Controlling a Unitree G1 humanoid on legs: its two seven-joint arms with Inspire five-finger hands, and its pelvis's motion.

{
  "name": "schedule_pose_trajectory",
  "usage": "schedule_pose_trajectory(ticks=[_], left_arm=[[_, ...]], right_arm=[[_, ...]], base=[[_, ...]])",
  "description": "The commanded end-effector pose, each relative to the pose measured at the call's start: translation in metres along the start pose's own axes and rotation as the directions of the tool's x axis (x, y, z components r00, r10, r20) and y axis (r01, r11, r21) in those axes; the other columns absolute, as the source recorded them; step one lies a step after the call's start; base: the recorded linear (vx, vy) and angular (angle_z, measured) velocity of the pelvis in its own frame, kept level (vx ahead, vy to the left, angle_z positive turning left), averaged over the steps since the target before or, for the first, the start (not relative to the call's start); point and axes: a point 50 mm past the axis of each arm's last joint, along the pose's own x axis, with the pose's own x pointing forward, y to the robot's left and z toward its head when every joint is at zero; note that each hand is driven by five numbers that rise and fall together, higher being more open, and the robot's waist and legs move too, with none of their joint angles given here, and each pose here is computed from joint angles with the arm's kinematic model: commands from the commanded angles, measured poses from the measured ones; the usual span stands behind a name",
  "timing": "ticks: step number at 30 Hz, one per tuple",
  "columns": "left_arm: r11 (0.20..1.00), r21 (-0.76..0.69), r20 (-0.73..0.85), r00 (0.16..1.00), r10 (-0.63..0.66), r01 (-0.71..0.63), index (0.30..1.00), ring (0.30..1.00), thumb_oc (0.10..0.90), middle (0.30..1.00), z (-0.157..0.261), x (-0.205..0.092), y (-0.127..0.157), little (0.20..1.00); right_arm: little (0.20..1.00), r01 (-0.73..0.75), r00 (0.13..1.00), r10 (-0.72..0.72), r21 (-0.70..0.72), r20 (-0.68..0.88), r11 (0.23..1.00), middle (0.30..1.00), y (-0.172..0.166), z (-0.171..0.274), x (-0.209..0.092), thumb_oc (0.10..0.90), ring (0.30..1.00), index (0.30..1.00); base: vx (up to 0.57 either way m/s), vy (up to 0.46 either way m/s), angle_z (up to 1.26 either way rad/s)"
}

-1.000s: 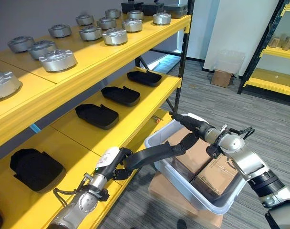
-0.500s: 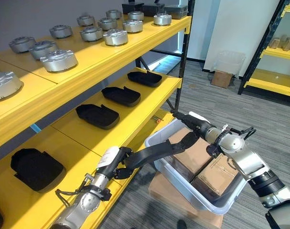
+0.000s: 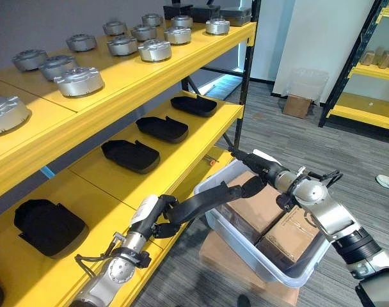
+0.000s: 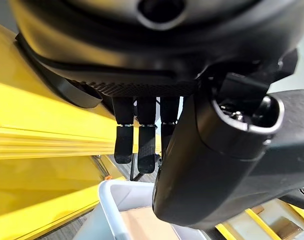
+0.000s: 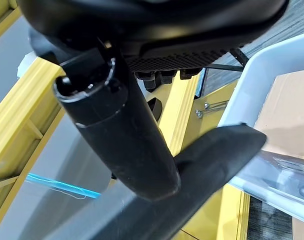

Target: Move parts from the plastic box to the shelf.

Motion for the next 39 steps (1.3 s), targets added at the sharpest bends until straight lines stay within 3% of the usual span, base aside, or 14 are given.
schedule_pose_trajectory(ticks=[1,15,39], left_arm=[[0.981,-0.177,0.517,0.840,0.165,-0.083,0.300,0.300,0.400,0.300,0.108,0.055,0.026,0.300],[0.966,-0.256,0.540,0.821,0.184,-0.049,0.300,0.300,0.400,0.300,0.134,0.070,0.016,0.300],[0.976,-0.187,0.527,0.827,0.197,-0.113,0.300,0.300,0.400,0.300,0.129,0.070,0.022,0.300]], right_arm=[[1.000,-0.016,0.909,0.034,-0.047,0.416,0.999,1.000,0.003,0.096,0.014,0.900,1.000,1.000],[1.000,-0.048,0.904,0.067,-0.054,0.422,0.997,1.000,0.008,0.104,0.017,0.900,1.000,1.000],[1.000,-0.083,0.929,0.130,-0.149,0.345,0.985,1.000,0.010,0.096,0.018,0.900,1.000,1.000]], base=[[0.00,0.000,0.00],[0.00,-0.002,-0.03],[0.00,0.000,0.00]])
